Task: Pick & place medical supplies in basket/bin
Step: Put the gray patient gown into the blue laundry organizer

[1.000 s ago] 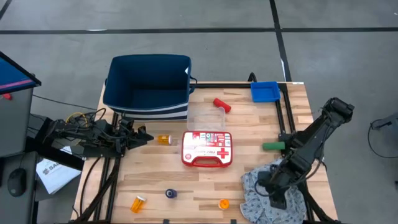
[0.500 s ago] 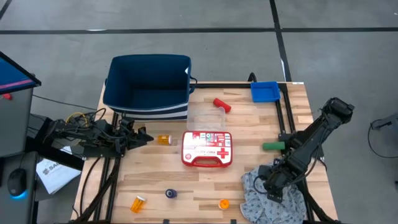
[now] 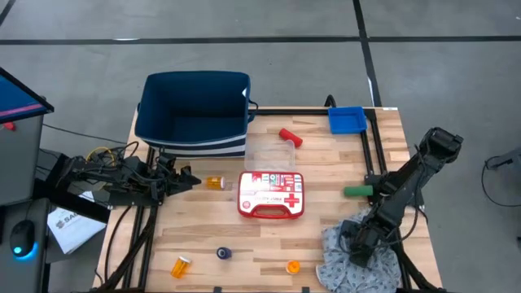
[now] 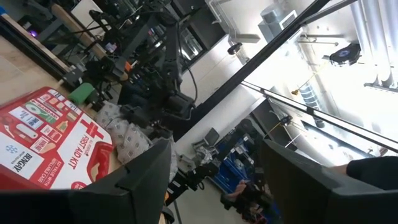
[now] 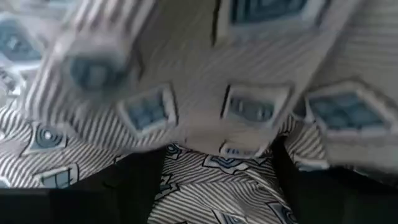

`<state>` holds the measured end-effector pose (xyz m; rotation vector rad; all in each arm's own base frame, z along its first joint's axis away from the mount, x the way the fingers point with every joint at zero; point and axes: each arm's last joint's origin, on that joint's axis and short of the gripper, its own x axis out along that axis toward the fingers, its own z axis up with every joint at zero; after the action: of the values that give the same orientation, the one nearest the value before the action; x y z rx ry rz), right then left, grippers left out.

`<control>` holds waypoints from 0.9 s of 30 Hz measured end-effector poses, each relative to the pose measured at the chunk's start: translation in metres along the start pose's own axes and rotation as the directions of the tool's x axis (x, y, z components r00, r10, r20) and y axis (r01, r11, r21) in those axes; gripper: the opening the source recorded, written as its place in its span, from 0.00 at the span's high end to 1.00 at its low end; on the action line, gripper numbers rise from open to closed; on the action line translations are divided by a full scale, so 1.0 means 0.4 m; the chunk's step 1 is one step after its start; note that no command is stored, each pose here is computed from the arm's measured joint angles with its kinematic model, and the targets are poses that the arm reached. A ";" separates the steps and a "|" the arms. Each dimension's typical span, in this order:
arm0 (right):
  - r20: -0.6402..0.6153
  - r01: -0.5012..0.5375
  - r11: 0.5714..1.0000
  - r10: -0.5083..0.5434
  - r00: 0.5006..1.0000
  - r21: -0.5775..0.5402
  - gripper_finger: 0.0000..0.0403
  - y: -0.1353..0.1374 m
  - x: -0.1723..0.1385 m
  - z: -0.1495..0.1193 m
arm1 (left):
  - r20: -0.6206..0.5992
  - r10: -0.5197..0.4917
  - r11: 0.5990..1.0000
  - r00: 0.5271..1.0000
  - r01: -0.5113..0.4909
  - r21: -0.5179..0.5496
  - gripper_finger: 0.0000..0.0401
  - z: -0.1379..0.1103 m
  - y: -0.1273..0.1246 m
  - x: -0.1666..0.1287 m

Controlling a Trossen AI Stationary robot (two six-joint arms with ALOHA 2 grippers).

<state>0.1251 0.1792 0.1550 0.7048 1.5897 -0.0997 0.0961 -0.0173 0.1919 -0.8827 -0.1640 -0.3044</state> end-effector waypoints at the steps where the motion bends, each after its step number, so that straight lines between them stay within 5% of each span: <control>1: 0.000 -0.010 1.000 0.010 1.000 0.016 0.27 -0.003 0.010 0.001 | 0.001 0.000 1.000 1.000 0.000 0.000 0.40 0.000 0.000 0.000; 12: -0.012 -0.100 0.993 0.101 0.995 0.071 0.32 0.027 0.095 0.032 | 0.036 -0.040 0.999 0.999 0.040 0.002 0.40 0.009 -0.010 0.000; 16: 0.000 -0.058 0.996 0.058 0.998 0.071 0.49 0.036 0.093 0.034 | 0.039 -0.043 0.999 0.998 0.043 0.003 0.40 0.009 -0.011 0.000; 22: 0.053 -0.073 0.996 0.071 0.996 0.051 0.93 0.056 0.081 0.037 | 0.039 -0.044 0.999 0.998 0.044 0.004 0.40 0.009 -0.011 0.000; 27: 0.080 -0.085 0.996 0.082 0.993 0.030 0.93 0.071 0.069 0.042 | 0.039 -0.044 0.999 0.998 0.044 0.005 0.40 0.009 -0.011 0.000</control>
<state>0.1542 0.2046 0.1361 0.7831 1.4845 -0.0914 0.0944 -0.0170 0.1974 -0.8825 -0.2207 -0.3281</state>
